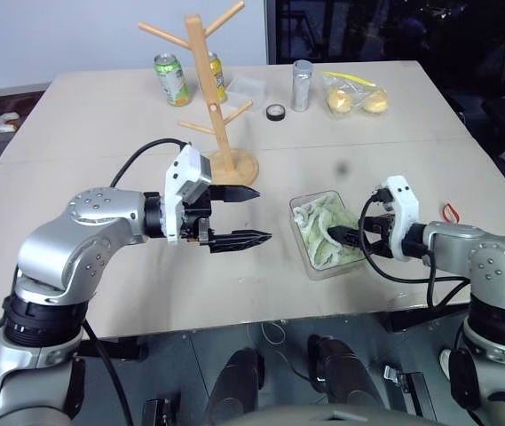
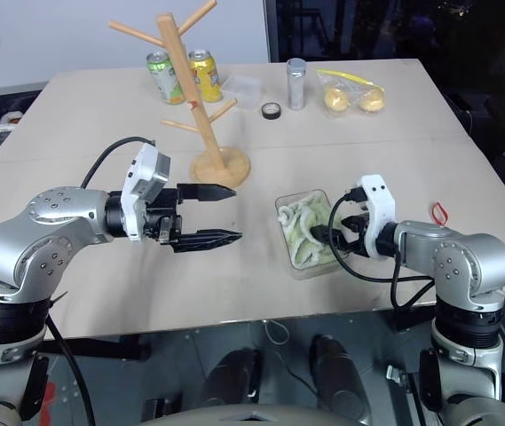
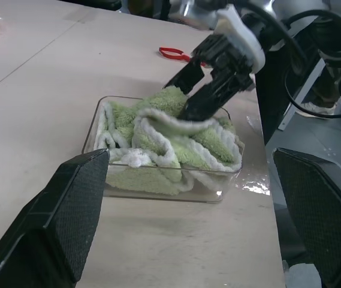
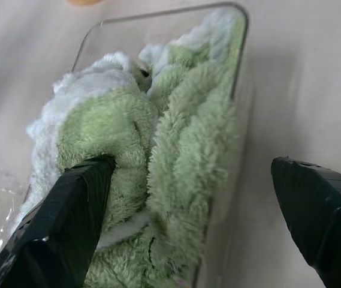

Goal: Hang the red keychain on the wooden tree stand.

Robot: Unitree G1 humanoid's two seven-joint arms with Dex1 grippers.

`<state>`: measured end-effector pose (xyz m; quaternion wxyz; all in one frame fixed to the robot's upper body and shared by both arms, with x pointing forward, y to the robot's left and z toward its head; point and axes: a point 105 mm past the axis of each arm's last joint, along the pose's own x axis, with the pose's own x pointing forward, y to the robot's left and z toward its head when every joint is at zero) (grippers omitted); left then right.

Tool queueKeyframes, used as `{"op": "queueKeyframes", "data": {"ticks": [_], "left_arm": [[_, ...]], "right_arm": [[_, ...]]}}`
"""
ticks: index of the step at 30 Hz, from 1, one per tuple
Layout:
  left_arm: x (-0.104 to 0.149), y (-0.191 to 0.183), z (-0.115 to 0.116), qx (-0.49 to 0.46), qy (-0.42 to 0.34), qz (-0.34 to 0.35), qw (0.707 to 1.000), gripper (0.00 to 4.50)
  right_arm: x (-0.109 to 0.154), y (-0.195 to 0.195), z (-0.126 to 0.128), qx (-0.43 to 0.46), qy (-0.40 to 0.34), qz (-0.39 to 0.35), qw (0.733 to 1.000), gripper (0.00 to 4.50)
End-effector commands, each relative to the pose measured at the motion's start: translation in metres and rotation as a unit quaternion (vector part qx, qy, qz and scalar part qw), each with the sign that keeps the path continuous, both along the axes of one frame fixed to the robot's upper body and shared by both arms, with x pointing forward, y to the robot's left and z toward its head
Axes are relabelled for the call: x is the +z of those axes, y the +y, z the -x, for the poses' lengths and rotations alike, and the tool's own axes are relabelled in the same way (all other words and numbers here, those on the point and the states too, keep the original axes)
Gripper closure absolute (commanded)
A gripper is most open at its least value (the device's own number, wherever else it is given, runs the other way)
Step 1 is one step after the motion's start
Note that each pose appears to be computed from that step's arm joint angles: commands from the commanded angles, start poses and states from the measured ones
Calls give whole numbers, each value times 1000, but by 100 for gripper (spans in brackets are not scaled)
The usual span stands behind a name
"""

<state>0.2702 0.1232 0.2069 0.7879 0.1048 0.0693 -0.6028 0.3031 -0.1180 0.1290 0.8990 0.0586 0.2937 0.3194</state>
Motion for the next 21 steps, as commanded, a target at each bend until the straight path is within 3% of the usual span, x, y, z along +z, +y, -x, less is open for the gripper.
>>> {"op": "queueKeyframes", "data": {"ticks": [1, 3, 7, 9, 10, 17, 21], "left_arm": [[13, -3, 3, -11, -31, 5, 999, 0], [13, -3, 3, -12, -33, 5, 999, 0], [13, -3, 3, -13, -35, 5, 999, 0], [13, -3, 2, -13, -37, 5, 999, 0], [13, -3, 2, -13, -37, 5, 999, 0], [24, -7, 0, -17, -49, 20, 998, 0], [39, -11, -15, 21, -79, 64, 995, 0]], "right_arm": [[3, 1, -6, -1, -20, 13, 1000, 58], [0, -1, -7, -4, -19, 20, 1000, 114], [-3, -4, -8, -4, -21, 26, 999, 302], [-2, -5, -8, -5, -24, 27, 999, 427], [-2, -5, -8, -6, -25, 27, 999, 445], [26, -8, -14, -20, -74, 16, 997, 445], [57, -33, -50, -112, -138, 14, 984, 445]]}}
